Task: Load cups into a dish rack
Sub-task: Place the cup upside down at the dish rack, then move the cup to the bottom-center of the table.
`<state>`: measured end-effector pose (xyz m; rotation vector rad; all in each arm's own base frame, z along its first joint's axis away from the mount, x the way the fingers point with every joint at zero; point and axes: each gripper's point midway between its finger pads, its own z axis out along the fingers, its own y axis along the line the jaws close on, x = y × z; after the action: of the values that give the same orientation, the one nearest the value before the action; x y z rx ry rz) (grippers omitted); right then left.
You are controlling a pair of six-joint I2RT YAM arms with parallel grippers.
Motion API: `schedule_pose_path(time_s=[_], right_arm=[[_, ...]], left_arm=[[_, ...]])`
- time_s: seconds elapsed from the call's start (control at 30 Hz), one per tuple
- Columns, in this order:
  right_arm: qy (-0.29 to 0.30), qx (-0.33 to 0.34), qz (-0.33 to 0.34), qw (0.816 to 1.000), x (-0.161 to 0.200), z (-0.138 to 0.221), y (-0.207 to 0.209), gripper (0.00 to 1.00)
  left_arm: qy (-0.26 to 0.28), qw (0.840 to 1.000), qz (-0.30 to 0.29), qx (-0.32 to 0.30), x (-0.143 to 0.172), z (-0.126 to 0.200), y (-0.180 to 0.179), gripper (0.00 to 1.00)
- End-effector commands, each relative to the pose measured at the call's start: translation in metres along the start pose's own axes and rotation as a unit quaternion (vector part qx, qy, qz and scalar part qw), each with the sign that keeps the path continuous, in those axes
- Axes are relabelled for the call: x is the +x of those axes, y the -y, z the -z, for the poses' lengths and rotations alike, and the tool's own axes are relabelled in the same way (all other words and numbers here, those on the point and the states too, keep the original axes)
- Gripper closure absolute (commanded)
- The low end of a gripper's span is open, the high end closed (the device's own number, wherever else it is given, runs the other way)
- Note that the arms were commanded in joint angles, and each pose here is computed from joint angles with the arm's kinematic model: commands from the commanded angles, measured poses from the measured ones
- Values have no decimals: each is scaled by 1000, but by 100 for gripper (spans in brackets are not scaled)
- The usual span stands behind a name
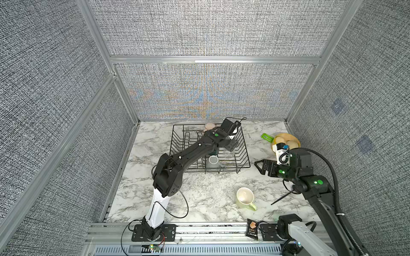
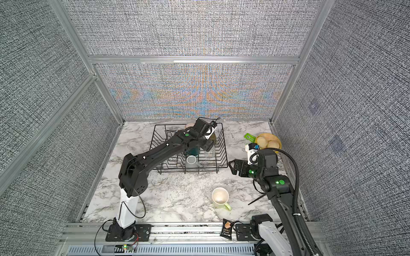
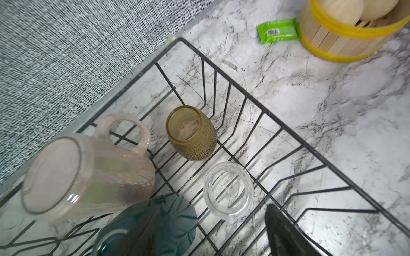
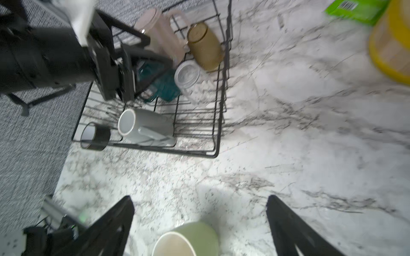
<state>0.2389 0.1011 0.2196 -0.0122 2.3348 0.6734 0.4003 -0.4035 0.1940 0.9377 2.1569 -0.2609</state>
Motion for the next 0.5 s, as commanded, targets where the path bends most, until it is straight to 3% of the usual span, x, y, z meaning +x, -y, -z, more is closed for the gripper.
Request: schedule_pose_path(time_s=[0.0, 0.17, 0.47], right_arm=[[-75, -59, -23, 995, 34, 1, -18, 12], [-136, -75, -41, 987, 68, 4, -26, 22], [-198, -22, -87, 976, 121, -29, -8, 31]], left_arm=[[55, 998, 29, -2, -24, 29, -4, 25], [72, 995, 68, -27, -21, 60, -17, 25], [80, 990, 104, -59, 10, 109, -33, 25]])
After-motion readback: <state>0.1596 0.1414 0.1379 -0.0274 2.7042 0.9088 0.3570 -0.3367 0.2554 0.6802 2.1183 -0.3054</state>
